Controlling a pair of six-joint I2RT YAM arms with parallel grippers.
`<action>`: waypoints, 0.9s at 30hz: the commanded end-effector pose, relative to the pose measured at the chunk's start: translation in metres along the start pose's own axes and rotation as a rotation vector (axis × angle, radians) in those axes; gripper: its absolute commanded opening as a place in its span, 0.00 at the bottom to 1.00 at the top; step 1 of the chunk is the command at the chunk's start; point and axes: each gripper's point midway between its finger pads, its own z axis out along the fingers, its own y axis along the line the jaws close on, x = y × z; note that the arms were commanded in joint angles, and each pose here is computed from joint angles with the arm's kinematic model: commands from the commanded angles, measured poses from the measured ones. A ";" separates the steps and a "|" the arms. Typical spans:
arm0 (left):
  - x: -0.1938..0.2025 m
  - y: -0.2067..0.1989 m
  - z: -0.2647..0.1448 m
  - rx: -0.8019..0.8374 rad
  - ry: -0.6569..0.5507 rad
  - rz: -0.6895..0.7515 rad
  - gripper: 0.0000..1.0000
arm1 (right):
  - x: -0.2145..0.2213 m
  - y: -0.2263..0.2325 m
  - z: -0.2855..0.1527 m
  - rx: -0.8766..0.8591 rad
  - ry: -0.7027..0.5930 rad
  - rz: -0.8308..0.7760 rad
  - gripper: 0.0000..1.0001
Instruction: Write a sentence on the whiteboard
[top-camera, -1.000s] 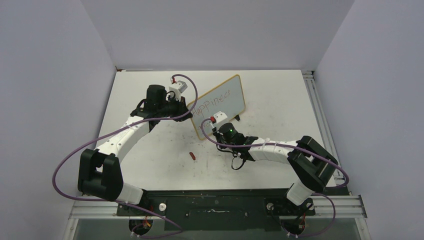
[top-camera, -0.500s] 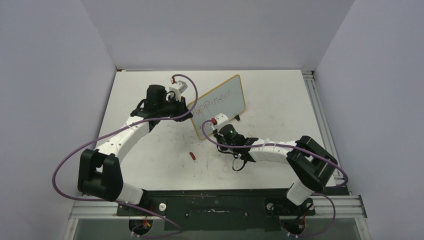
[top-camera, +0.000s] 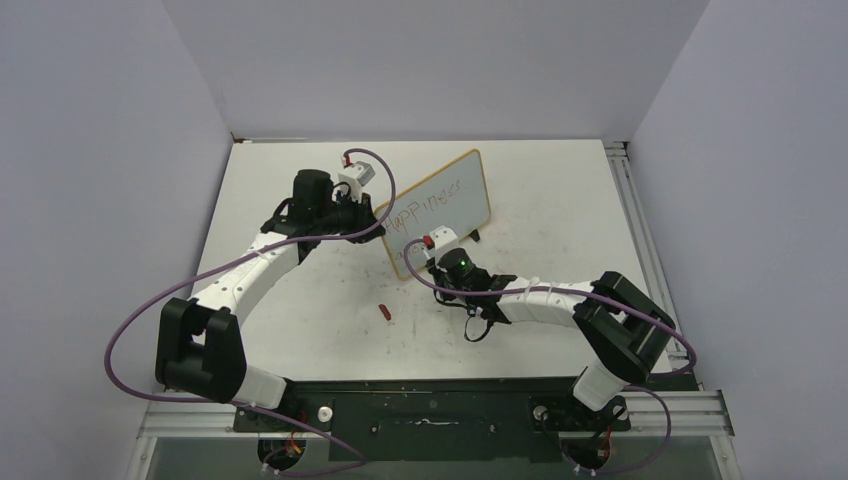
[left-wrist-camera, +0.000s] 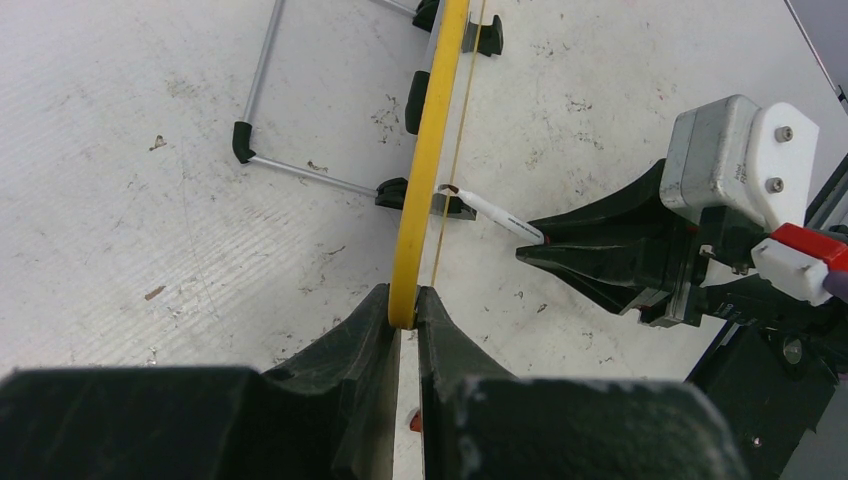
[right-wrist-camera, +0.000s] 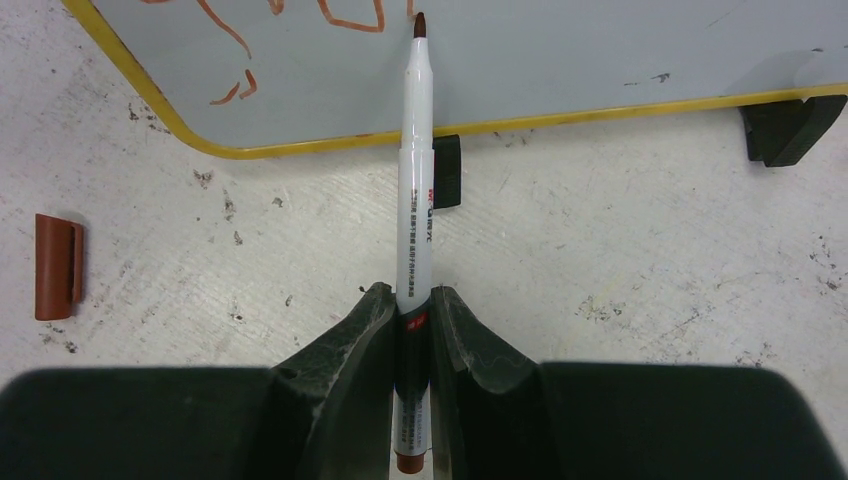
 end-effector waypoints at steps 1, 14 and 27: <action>-0.026 -0.009 -0.010 0.012 -0.073 0.058 0.00 | -0.040 -0.006 -0.002 0.030 -0.098 0.021 0.05; -0.026 -0.009 -0.010 0.011 -0.073 0.057 0.00 | -0.052 -0.006 0.001 0.030 -0.110 0.002 0.05; -0.027 -0.009 -0.011 0.012 -0.075 0.058 0.00 | -0.015 -0.008 0.001 0.026 -0.041 0.031 0.05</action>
